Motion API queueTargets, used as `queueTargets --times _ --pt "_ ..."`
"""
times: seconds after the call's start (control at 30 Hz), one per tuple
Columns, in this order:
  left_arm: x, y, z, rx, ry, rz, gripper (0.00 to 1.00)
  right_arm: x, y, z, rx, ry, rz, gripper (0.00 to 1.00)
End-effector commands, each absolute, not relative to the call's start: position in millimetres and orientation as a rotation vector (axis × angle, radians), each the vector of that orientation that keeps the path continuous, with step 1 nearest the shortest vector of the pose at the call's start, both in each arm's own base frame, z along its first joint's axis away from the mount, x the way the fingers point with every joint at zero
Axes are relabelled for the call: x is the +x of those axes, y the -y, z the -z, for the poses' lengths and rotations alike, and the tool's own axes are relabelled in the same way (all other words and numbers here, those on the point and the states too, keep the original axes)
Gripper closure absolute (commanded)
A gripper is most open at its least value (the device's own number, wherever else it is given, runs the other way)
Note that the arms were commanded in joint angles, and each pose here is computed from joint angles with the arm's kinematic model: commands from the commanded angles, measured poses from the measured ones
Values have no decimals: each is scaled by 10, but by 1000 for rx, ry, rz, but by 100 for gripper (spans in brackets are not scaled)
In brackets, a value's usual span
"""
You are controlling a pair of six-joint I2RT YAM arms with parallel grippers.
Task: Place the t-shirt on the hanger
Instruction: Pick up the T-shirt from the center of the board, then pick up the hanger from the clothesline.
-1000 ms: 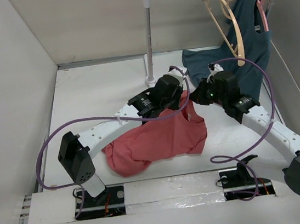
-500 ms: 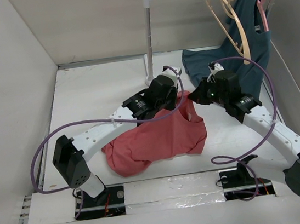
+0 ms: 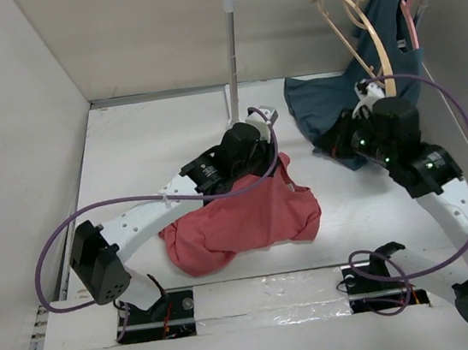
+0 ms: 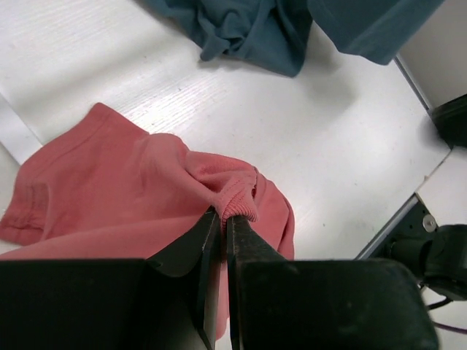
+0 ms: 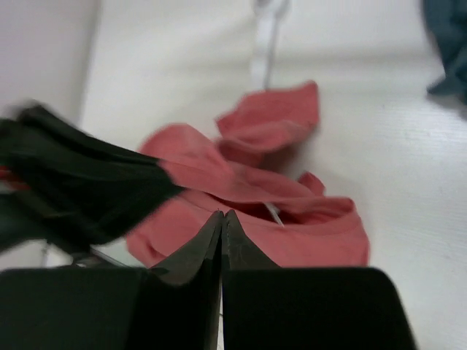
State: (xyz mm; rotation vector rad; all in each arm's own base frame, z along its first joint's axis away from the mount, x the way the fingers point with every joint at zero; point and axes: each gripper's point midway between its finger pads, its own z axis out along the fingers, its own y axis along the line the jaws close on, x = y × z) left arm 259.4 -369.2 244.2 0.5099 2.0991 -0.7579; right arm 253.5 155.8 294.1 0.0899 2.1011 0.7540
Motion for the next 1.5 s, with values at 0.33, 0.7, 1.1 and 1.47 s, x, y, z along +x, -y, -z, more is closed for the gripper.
queueTargets --times 0.33,0.7,1.1,1.47 --pt "2417 3758 -2792 604 -1960 937 100 3313 -373 -5161 268 -1527 -232 85" --pt "2262 3670 -2743 646 -1936 976 100 4325 24 -4684 201 -1653 -184 16" --pt "2229 3688 -2651 698 -1953 972 100 4638 251 -4440 241 -1671 -117 21" --pt "2243 3698 -2660 705 -1961 962 100 4852 267 -4464 258 -1662 -23 55"
